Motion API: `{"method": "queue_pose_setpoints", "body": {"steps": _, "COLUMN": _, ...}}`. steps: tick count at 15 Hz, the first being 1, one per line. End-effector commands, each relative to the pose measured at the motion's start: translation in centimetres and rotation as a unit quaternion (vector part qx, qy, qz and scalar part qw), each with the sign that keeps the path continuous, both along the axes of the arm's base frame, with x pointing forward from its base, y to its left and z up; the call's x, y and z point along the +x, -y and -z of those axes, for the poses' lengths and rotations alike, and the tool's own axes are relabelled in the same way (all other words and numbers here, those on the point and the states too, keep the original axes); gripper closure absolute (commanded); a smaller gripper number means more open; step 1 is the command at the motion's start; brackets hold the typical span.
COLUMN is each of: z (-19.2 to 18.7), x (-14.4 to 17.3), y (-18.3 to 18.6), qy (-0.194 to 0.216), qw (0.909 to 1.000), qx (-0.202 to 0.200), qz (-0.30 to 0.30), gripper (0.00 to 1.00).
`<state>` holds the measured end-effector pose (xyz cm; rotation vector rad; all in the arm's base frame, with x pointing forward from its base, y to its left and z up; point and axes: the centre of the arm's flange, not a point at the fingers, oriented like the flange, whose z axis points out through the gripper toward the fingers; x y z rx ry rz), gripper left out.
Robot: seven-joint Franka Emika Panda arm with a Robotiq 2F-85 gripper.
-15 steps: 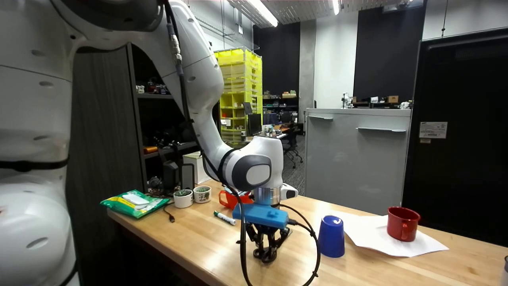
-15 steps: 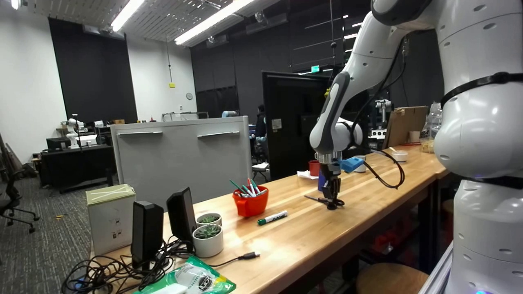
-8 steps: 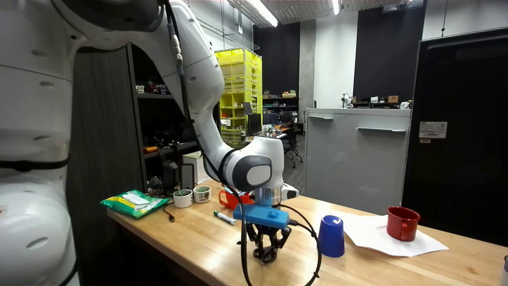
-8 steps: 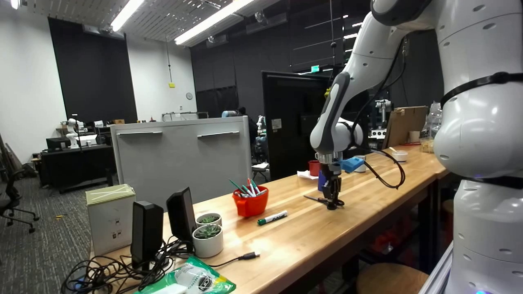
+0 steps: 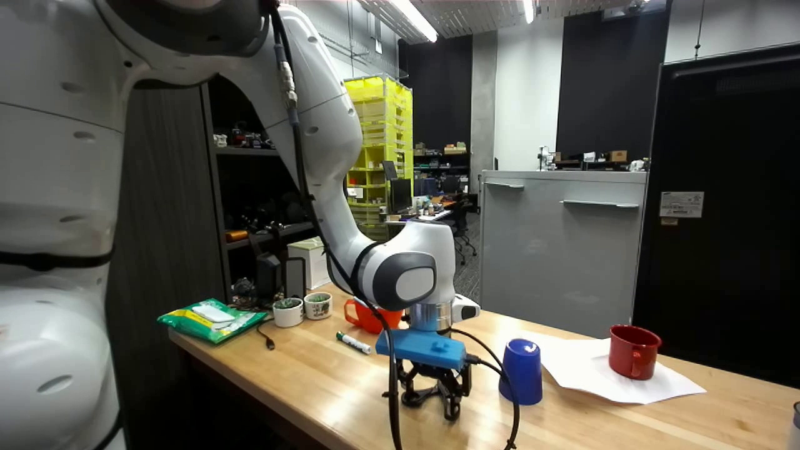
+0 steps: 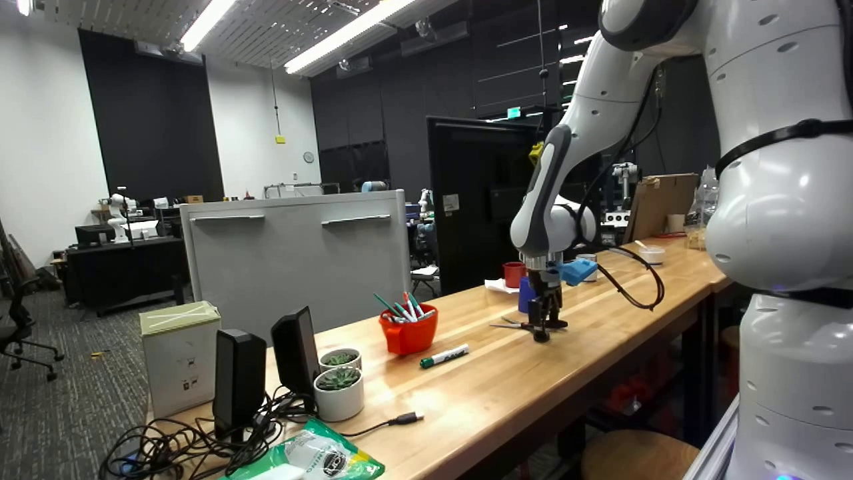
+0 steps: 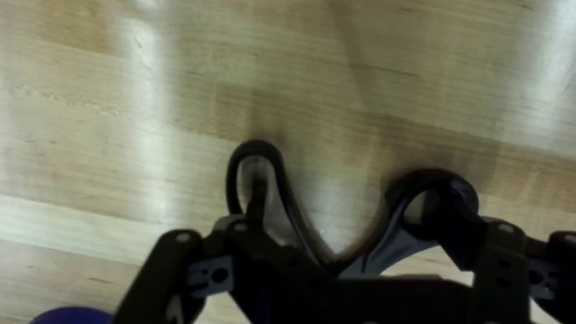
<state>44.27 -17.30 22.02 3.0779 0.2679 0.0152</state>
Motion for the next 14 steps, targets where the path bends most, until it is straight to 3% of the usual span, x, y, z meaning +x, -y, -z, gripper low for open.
{"method": "queue_pose_setpoints", "body": {"steps": 1, "z": 2.0, "x": -0.4, "y": -0.6, "qy": -0.012, "qw": 0.9999, "qx": -0.001, "qz": -0.005, "gripper": 0.0}}
{"method": "queue_pose_setpoints", "body": {"steps": 4, "z": 2.1, "x": -0.4, "y": -0.6, "qy": -0.012, "qw": 0.9999, "qx": -0.002, "qz": -0.006, "gripper": 0.0}}
{"method": "queue_pose_setpoints", "body": {"steps": 6, "z": 2.1, "x": -0.4, "y": -0.7, "qy": -0.011, "qw": 0.9999, "qx": -0.003, "qz": -0.009, "gripper": 0.26}}
{"method": "queue_pose_setpoints", "body": {"steps": 9, "z": 1.8, "x": -0.4, "y": -1.1, "qy": -0.01, "qw": 0.9999, "qx": -0.002, "qz": -0.014, "gripper": 0.39}}
{"method": "queue_pose_setpoints", "body": {"steps": 14, "z": 1.3, "x": -0.4, "y": -2.0, "qy": -0.014, "qw": 0.9996, "qx": 0.0, "qz": -0.023, "gripper": 0.71}}
